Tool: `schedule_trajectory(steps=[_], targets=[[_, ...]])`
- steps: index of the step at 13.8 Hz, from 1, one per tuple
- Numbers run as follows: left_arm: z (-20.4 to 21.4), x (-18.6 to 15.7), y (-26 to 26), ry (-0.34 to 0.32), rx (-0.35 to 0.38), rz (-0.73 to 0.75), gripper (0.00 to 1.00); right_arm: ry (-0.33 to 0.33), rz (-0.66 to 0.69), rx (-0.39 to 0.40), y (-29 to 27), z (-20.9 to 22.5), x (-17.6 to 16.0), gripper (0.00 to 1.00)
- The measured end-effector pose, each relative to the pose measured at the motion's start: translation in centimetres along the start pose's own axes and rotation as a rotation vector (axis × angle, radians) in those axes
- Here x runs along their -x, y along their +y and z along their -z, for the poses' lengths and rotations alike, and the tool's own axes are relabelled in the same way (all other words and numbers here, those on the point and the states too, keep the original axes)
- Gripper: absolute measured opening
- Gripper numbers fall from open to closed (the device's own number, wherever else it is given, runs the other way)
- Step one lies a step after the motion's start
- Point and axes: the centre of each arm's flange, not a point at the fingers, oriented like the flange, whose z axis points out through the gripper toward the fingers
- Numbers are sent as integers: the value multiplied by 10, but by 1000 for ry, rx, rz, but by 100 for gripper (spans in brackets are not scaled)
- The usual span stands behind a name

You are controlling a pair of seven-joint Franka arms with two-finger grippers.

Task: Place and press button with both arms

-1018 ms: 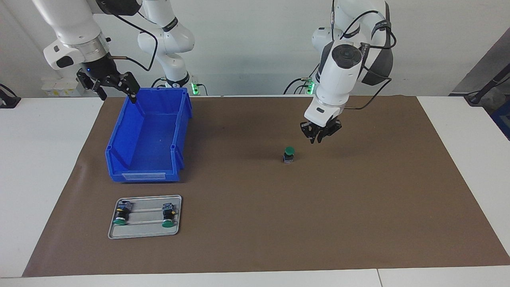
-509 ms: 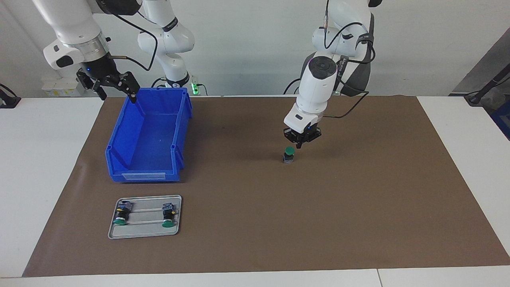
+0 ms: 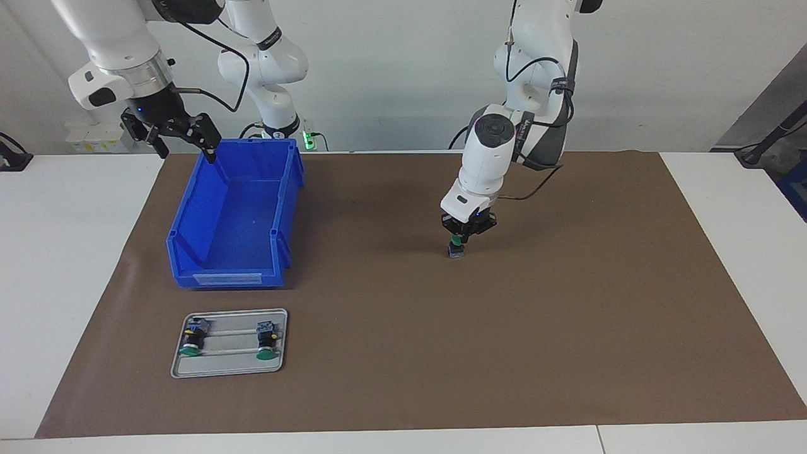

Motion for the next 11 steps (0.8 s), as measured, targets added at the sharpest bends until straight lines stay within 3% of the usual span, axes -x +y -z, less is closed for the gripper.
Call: schedule_trajectory(steps=[11], targets=[[0, 6, -2, 33, 15, 17, 1, 0, 0, 0, 0, 0, 0, 100]])
